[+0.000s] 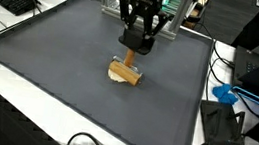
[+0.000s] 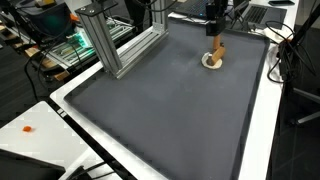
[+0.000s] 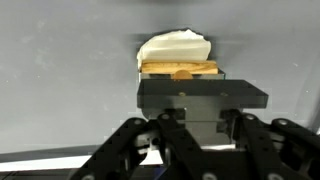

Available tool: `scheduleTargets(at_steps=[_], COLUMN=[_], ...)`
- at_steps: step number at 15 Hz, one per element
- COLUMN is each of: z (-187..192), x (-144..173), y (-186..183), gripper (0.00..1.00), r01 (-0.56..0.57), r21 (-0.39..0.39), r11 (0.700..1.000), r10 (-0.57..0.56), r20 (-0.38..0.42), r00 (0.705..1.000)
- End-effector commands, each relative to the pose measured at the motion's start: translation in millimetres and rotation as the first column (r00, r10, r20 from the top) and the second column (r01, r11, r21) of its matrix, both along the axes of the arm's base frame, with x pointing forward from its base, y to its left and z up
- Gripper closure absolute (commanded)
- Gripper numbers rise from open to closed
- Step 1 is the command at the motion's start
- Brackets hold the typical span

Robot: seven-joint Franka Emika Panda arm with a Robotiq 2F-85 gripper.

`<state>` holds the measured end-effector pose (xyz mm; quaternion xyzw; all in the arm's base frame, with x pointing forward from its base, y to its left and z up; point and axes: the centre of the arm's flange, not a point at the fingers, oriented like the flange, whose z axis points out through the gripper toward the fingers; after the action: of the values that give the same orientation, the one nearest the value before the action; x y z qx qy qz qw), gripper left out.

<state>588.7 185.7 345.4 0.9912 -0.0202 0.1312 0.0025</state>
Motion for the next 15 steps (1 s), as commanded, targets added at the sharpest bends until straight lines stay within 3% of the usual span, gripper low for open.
scheduleTargets(at_steps=[1, 15], z=[-27, -21], x=[-11, -30], y=[-4, -16], gripper=[0.78, 0.78], r01=[-0.022, -0.068], r21=[-0.020, -0.052], r11=[1.000, 0.996], r10=[0.020, 0.056], r20=[-0.091, -0.206], r00=[0.996, 0.977])
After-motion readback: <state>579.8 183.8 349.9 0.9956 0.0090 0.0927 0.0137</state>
